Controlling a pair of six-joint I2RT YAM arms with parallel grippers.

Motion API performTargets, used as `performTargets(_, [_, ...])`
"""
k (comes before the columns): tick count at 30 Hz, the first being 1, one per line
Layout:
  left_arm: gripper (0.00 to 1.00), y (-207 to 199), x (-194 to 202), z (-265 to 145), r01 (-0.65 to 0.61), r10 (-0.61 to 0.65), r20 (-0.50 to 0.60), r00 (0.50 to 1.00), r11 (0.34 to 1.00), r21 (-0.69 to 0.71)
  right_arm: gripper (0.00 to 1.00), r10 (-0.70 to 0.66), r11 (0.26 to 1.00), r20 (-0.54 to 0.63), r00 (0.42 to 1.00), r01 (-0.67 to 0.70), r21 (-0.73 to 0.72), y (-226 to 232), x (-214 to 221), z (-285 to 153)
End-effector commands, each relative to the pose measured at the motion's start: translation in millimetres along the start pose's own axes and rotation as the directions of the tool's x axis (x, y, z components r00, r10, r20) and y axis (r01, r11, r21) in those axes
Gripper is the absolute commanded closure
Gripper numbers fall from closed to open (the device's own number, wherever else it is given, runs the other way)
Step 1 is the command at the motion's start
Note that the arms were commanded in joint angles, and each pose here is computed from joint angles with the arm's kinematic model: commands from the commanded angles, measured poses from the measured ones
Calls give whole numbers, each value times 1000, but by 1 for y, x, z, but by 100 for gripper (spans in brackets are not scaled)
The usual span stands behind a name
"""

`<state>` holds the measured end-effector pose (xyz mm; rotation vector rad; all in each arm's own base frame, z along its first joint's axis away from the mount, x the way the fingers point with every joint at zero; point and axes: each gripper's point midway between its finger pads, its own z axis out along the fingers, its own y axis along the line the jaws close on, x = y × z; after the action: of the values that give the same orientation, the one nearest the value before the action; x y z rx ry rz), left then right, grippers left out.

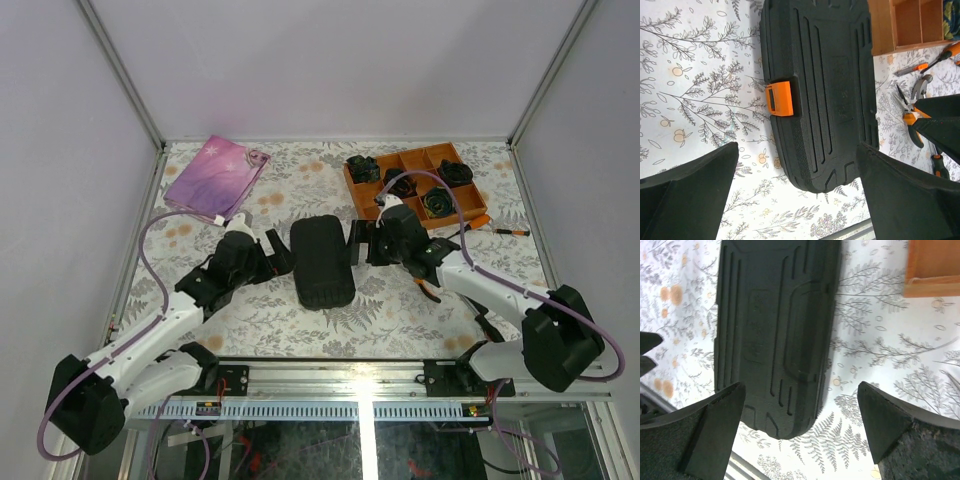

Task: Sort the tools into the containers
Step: Move the storage box to the center of the board.

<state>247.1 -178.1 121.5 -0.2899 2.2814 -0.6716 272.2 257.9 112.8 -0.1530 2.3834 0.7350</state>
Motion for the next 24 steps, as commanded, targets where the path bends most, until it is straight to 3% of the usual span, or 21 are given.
performTargets(1, [0,6,-11,-7,15,-12,64,998,999,-36,1,-22,994,82,996,13,106,-17,-12,-13])
performTargets(7, [0,6,3,4,48,-48,35,998,999,4,1,-22,994,87,996,13,105,-21,-7,-11])
performTargets(14, [0,-19,10,8,97,-101,15,995,981,169,1,-28,999,66,997,26,20,-12,4,0])
performTargets(24, [0,-20,37,26,106,-91,-89,992,976,188,2,-49,995,-70,996,43,-85,4,27,13])
